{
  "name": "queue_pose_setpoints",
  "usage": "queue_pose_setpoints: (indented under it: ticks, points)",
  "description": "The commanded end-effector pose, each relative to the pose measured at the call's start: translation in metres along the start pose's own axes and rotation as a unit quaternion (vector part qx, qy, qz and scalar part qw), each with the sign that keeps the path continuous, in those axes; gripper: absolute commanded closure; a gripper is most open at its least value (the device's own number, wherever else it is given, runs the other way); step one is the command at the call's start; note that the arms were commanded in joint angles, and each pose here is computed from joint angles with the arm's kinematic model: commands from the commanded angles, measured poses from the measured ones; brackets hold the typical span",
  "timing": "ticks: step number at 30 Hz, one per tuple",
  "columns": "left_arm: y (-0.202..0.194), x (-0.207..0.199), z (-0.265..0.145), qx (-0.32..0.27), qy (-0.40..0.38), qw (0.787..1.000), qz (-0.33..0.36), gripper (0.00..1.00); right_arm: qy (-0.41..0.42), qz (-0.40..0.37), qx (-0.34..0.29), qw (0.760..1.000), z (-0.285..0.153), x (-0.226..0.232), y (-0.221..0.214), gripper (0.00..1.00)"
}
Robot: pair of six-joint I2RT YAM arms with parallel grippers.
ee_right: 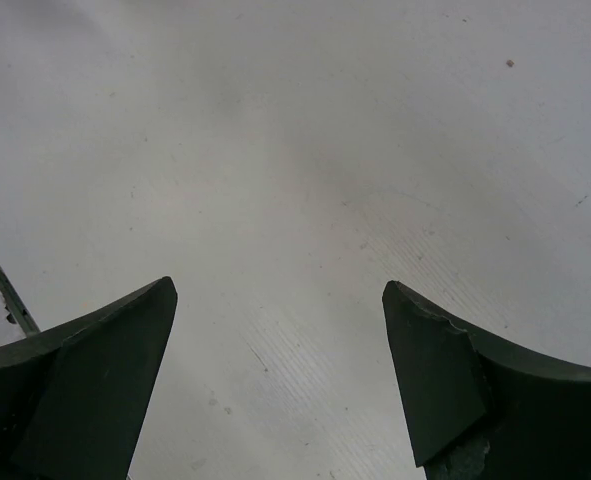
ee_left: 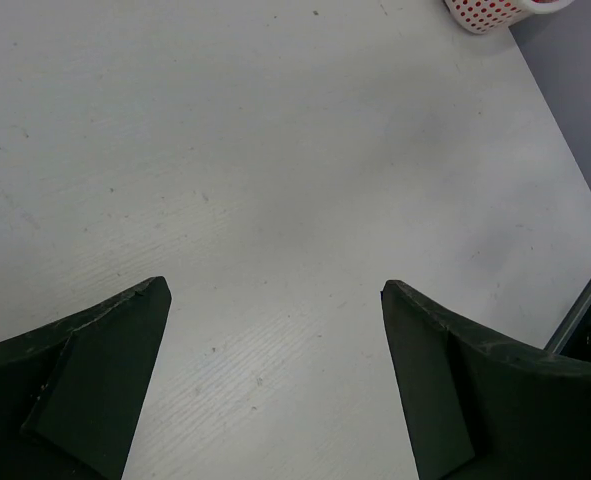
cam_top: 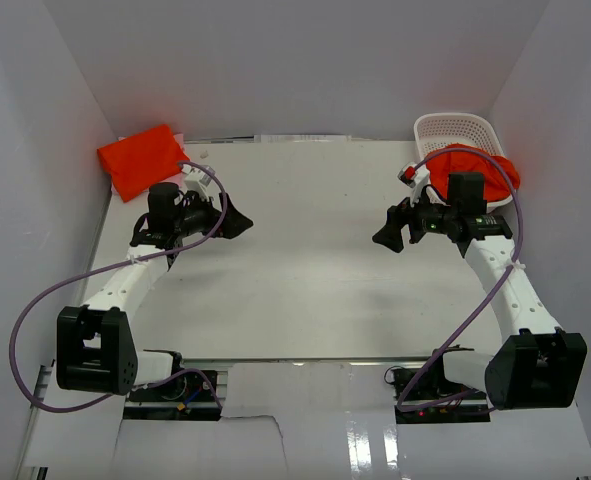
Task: Fold and stack the t-shirts
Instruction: Grab crumpled tshirt from bin with the right arm
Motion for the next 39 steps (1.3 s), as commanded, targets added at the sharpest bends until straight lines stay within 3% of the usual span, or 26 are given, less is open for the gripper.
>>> queue_pose_setpoints:
  ticks: [1, 12, 21, 26, 30, 31, 32, 34, 35, 36, 39]
  points:
    - [0.008, 0.001, -0.002, -0.016, 0.008, 1.0, -0.001, 0.02, -0.004, -0.019, -0.02, 1.0, -0.005, 0.002, 0.017, 0.1]
    - [0.012, 0.004, -0.007, -0.029, 0.033, 0.999, -0.001, 0.02, -0.003, -0.024, -0.013, 1.0, 0.001, -0.002, 0.004, 0.1]
    - [0.016, 0.008, -0.008, -0.042, 0.05, 0.998, 0.011, 0.02, -0.119, -0.031, 0.007, 0.992, 0.005, -0.047, -0.004, 0.1]
    - [0.022, 0.015, -0.015, -0.058, 0.09, 0.994, 0.019, 0.02, -0.241, -0.002, 0.019, 0.97, -0.005, -0.105, 0.015, 0.1]
    - [0.024, 0.033, -0.024, -0.06, 0.165, 0.984, 0.009, 0.02, -0.329, 0.056, 0.045, 0.942, -0.023, -0.174, 0.024, 0.1]
    - [0.023, 0.034, -0.024, -0.059, 0.17, 0.984, 0.009, 0.02, -0.345, 0.055, 0.022, 0.937, -0.033, -0.188, 0.052, 0.1]
    - [0.023, 0.034, -0.024, -0.058, 0.173, 0.983, 0.01, 0.02, -0.348, 0.067, 0.035, 0.934, -0.035, -0.197, 0.051, 0.1]
    - [0.02, 0.037, -0.022, -0.048, 0.203, 0.978, 0.019, 0.02, -0.388, 0.089, 0.068, 0.915, -0.037, -0.234, 0.041, 0.1]
    - [0.018, 0.041, -0.022, -0.043, 0.227, 0.972, 0.031, 0.02, -0.407, 0.081, 0.058, 0.908, -0.047, -0.244, 0.065, 0.1]
    - [0.019, 0.051, -0.027, -0.039, 0.272, 0.961, 0.036, 0.02, -0.43, 0.099, 0.081, 0.894, -0.045, -0.268, 0.051, 0.1]
    - [0.019, 0.056, -0.031, -0.037, 0.304, 0.951, 0.041, 0.02, -0.458, 0.121, 0.081, 0.877, -0.052, -0.305, 0.057, 0.1]
Point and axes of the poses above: each gripper's point midway between its finger pads, its own z axis out along the fingers, its own x axis along the line the jaws close on, y = z × x, the point moved 2 cm from there along -z, back along the fingers, and after that the axes turned 3 degrees about z, right-handed, at the moved point
